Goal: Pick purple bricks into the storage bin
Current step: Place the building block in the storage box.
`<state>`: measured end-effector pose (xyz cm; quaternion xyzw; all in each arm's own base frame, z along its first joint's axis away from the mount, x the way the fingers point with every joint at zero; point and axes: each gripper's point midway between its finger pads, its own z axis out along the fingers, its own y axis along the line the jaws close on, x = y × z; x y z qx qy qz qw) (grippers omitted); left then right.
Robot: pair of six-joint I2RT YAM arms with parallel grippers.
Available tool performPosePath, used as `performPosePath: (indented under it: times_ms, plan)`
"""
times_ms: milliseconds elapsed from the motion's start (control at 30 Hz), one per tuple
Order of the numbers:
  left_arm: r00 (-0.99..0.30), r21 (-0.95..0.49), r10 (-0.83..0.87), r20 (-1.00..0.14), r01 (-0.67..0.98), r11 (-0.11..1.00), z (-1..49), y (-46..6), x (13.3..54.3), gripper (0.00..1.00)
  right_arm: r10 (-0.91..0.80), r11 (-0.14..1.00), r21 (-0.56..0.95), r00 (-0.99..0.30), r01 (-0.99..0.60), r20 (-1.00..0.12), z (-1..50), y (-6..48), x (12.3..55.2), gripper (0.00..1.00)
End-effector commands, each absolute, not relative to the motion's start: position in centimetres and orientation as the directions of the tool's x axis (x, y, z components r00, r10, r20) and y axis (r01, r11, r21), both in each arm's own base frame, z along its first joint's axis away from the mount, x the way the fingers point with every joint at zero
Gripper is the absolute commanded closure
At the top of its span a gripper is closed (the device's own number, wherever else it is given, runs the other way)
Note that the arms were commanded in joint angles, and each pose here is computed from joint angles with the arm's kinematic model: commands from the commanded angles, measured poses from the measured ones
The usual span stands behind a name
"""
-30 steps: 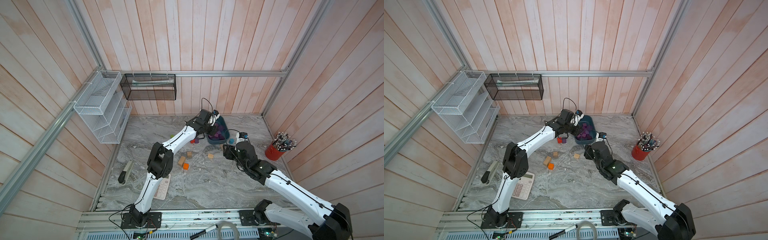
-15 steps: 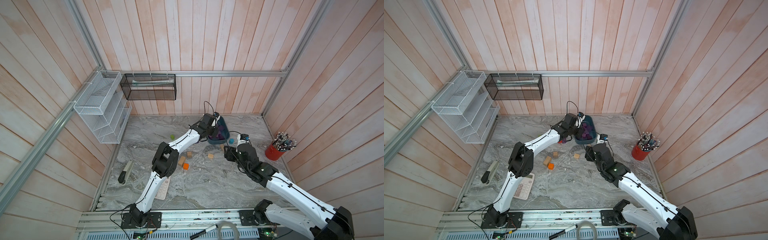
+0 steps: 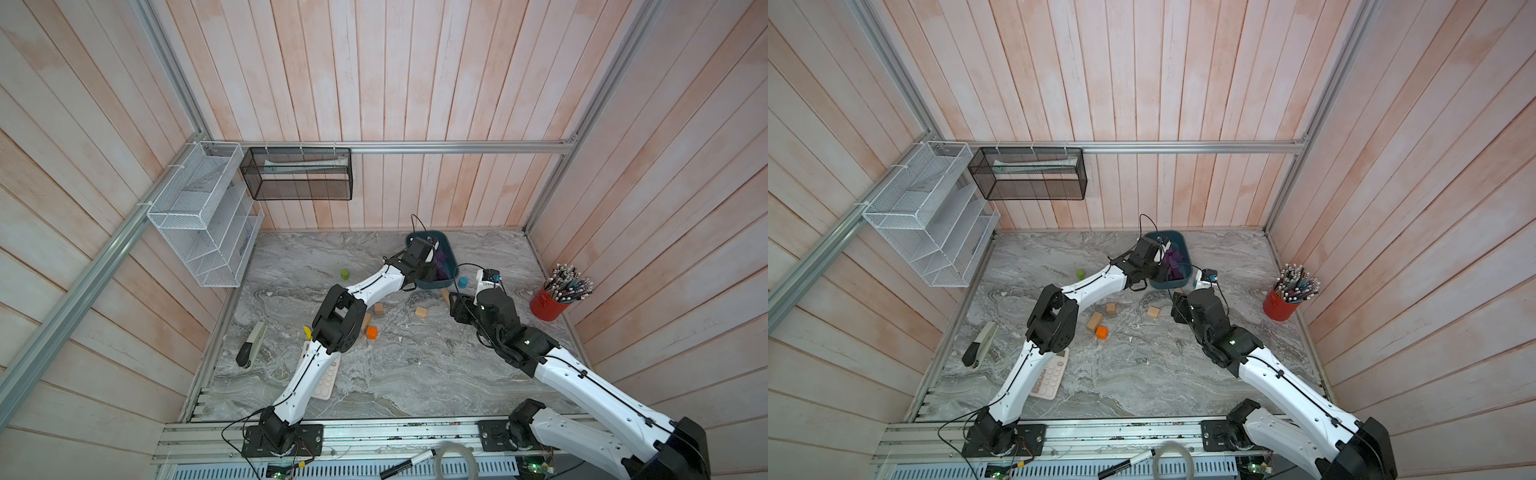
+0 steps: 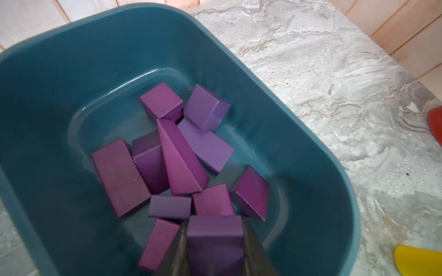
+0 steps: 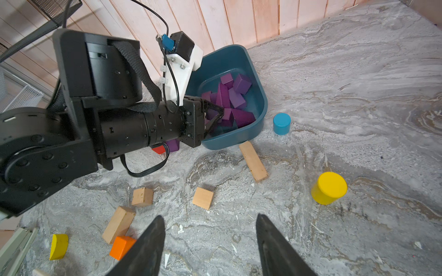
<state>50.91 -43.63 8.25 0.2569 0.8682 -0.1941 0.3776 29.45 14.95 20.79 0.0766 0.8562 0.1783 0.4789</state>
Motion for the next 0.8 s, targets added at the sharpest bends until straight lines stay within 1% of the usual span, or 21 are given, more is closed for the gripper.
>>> performPosePath:
  times_ms: [0,100,167,233,300,367,467,600,767]
  plan:
    - [-0.589,-0.135,0.294,-0.753,0.575,0.807,7.1,-43.7,51.3,0.69,0.306,0.928,0.372,-0.512,-0.028,-0.803,20.9,14.4,29.5,0.37]
    - [-0.578,-0.124,0.298,-0.759,0.579,0.806,7.5,-43.8,51.3,0.64,0.308,0.928,0.372,-0.508,-0.025,-0.804,20.9,14.4,29.5,0.37]
    - [-0.567,-0.123,0.298,-0.767,0.587,0.8,8.3,-44.1,51.2,0.58,0.308,0.928,0.373,-0.508,-0.026,-0.804,20.9,14.4,29.5,0.37]
    - [-0.552,-0.124,0.291,-0.781,0.594,0.795,9.5,-44.3,51.2,0.49,0.308,0.928,0.371,-0.509,-0.025,-0.804,20.9,14.4,29.6,0.37]
    - [-0.533,-0.124,0.282,-0.798,0.603,0.788,11.2,-44.7,51.0,0.34,0.308,0.928,0.371,-0.509,-0.024,-0.804,20.9,14.4,29.6,0.37]
    - [-0.516,-0.129,0.266,-0.814,0.608,0.783,13.3,-44.9,51.0,0.29,0.311,0.927,0.374,-0.507,-0.023,-0.804,21.1,14.4,29.7,0.37]
    - [-0.485,-0.131,0.235,-0.842,0.607,0.784,16.7,-44.7,51.0,0.24,0.313,0.927,0.375,-0.5,-0.024,-0.807,21.4,14.4,29.7,0.37]
    - [-0.461,-0.125,0.211,-0.862,0.596,0.793,20.3,-43.7,50.4,0.22,0.316,0.927,0.374,-0.496,-0.021,-0.809,21.7,14.2,29.7,0.37]
    - [-0.46,-0.142,0.177,-0.87,0.579,0.803,23.0,-41.5,48.9,0.21,0.316,0.927,0.374,-0.495,-0.021,-0.809,21.7,14.2,29.6,0.37]
